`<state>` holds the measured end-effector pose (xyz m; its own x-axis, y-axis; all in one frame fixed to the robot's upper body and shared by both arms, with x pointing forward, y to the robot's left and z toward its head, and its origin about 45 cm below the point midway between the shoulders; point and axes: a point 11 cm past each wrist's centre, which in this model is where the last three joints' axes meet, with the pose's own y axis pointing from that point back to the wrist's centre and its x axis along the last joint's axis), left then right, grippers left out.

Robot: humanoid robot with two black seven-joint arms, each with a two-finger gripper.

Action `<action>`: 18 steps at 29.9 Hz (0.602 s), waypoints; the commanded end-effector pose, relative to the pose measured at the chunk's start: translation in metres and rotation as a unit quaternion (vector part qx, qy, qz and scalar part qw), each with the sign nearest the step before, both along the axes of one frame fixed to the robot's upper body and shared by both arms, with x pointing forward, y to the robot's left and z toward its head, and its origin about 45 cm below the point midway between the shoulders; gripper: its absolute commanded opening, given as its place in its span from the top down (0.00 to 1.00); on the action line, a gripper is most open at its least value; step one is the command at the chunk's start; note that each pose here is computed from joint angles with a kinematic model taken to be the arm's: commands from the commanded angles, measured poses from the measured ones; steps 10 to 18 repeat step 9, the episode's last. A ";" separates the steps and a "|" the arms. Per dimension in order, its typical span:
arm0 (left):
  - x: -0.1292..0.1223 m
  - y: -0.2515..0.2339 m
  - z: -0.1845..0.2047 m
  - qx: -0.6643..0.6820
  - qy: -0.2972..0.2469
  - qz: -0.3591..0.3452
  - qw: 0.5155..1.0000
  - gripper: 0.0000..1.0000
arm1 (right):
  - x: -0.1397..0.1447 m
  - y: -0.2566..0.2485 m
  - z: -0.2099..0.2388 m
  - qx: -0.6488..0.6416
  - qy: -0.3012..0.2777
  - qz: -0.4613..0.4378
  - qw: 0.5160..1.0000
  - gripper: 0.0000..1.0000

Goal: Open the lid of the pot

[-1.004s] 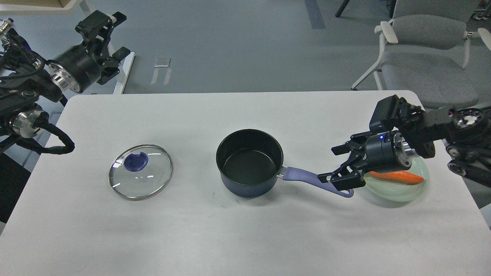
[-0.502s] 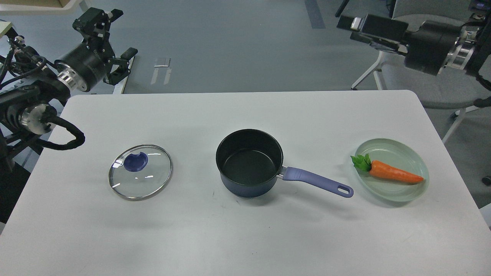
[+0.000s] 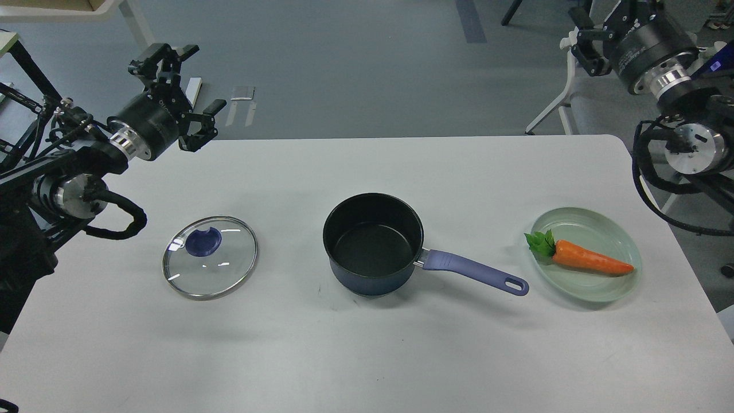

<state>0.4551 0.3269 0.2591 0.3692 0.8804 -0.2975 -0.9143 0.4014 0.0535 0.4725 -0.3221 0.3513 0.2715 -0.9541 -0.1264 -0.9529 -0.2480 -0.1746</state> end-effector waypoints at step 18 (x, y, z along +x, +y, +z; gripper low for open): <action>-0.004 -0.010 -0.012 -0.035 0.016 -0.007 0.999 0.01 | -0.003 -0.003 -0.014 0.034 0.010 -0.006 0.999 0.01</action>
